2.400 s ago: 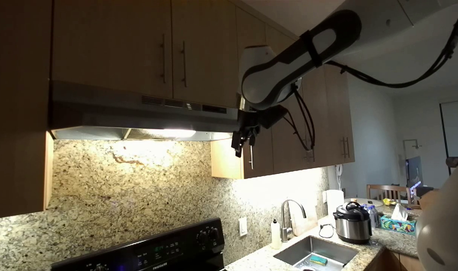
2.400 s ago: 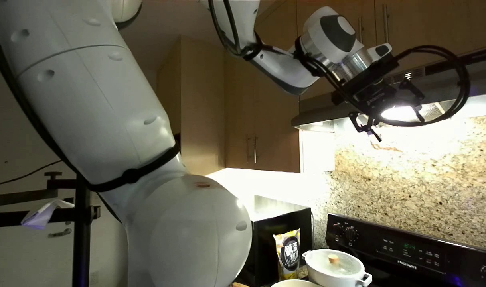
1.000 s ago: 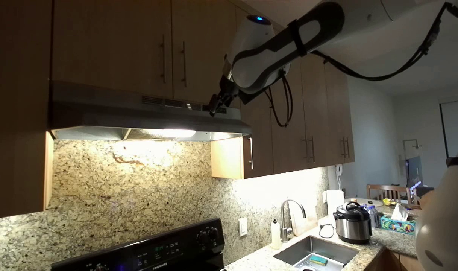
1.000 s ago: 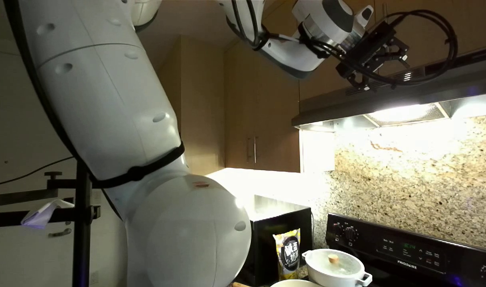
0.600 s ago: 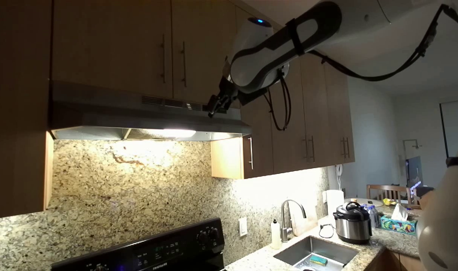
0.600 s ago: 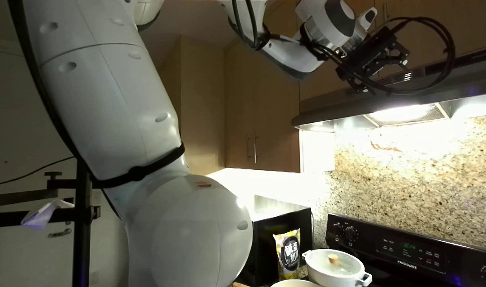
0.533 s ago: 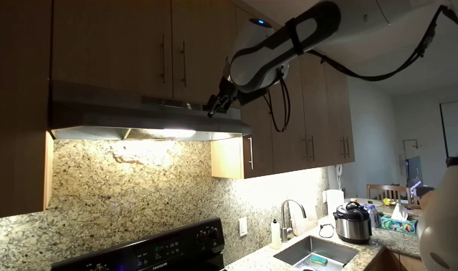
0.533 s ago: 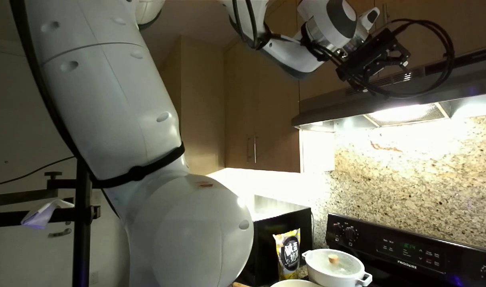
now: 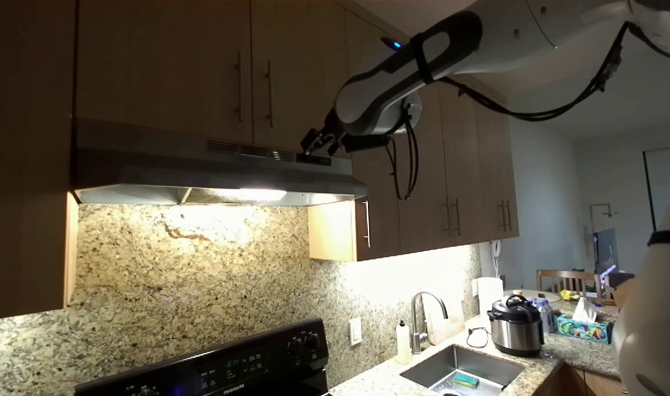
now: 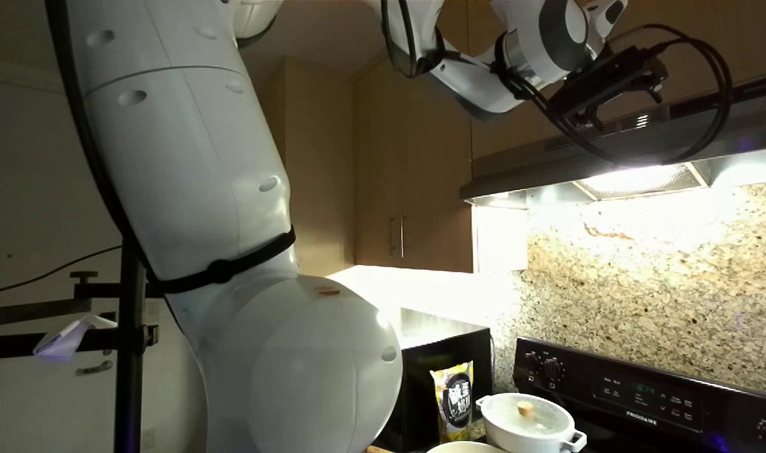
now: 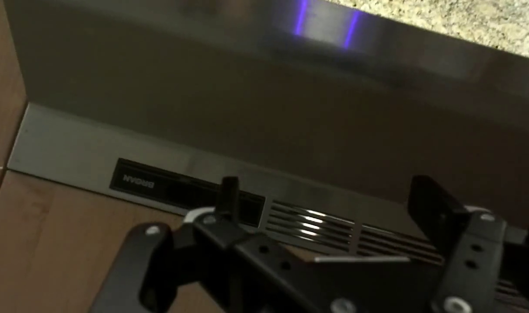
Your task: Turn off the stove light
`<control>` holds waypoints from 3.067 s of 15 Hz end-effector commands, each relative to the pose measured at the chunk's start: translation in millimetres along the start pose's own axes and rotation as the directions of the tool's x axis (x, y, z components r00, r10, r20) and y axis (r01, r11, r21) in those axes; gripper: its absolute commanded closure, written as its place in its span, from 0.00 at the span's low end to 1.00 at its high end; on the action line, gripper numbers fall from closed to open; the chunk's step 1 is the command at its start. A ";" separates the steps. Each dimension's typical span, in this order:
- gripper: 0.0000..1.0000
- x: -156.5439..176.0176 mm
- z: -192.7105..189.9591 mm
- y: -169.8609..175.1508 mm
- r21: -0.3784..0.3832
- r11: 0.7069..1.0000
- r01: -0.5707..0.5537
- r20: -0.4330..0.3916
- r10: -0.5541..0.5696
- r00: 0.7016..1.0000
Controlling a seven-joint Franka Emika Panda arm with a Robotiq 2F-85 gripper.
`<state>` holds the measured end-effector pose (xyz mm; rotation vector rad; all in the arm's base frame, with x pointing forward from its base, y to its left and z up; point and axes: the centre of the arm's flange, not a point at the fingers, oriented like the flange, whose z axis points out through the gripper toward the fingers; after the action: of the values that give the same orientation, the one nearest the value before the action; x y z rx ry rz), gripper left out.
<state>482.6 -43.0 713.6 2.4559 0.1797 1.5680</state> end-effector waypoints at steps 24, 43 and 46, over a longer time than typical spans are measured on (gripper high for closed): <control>0.00 24.6 39.4 25.5 0.014 0.999 -0.036 -0.128 0.037 0.991; 0.00 30.0 96.9 74.6 0.135 0.990 -0.052 -0.067 0.062 0.996; 0.00 36.6 103.7 74.5 0.170 0.985 -0.037 -0.061 0.047 0.997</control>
<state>565.2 -106.3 718.4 2.5439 0.2094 1.7208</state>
